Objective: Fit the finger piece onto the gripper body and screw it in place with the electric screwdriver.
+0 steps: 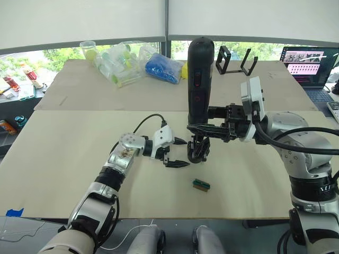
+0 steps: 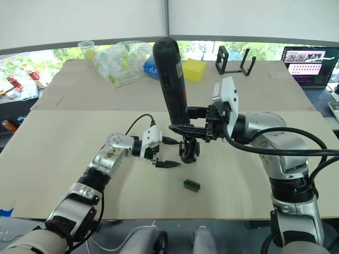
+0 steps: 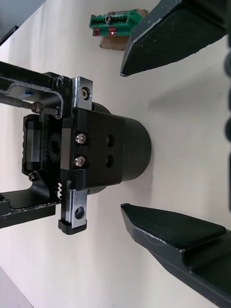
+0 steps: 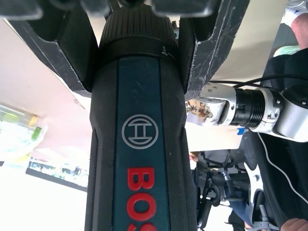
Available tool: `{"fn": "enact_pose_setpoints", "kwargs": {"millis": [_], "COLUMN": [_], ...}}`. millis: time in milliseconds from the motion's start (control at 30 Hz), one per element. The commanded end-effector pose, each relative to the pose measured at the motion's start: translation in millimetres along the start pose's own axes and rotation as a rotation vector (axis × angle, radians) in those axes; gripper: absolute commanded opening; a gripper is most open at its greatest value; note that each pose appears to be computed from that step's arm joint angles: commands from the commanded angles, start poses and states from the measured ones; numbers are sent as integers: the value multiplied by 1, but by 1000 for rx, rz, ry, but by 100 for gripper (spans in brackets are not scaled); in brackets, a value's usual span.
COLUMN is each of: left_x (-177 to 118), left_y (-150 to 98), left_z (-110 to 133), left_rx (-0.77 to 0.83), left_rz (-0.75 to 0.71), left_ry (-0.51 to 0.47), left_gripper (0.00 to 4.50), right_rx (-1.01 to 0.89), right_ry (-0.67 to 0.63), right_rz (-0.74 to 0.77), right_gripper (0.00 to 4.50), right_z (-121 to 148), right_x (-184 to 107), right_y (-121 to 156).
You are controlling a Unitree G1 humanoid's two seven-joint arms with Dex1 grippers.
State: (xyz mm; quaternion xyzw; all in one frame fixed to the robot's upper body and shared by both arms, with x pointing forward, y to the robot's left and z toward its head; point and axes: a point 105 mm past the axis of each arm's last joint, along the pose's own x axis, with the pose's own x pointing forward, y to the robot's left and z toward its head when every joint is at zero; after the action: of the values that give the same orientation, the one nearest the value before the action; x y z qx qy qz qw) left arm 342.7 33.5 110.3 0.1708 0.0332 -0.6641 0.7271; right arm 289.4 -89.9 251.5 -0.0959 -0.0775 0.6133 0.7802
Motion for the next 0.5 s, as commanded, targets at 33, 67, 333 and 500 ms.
{"fn": "enact_pose_setpoints", "kwargs": {"millis": [33, 67, 333, 500], "left_x": [1, 2, 4, 4], "left_y": [4, 4, 5, 6], "left_z": [10, 10, 8, 9], "left_rx": [48, 49, 48, 48], "left_rz": [5, 5, 7, 7], "left_ry": [-18, -18, -19, -21], "left_gripper": [450, 450, 450, 450], "right_rx": [-30, -30, -27, -28], "right_ry": [-32, -31, -42, -51], "right_rz": [-21, -24, -49, -43], "right_gripper": [191, 191, 191, 191], "right_z": [7, 6, 8, 12], "right_x": [-4, -5, -6, -5], "right_y": [2, 2, -1, -1]}}
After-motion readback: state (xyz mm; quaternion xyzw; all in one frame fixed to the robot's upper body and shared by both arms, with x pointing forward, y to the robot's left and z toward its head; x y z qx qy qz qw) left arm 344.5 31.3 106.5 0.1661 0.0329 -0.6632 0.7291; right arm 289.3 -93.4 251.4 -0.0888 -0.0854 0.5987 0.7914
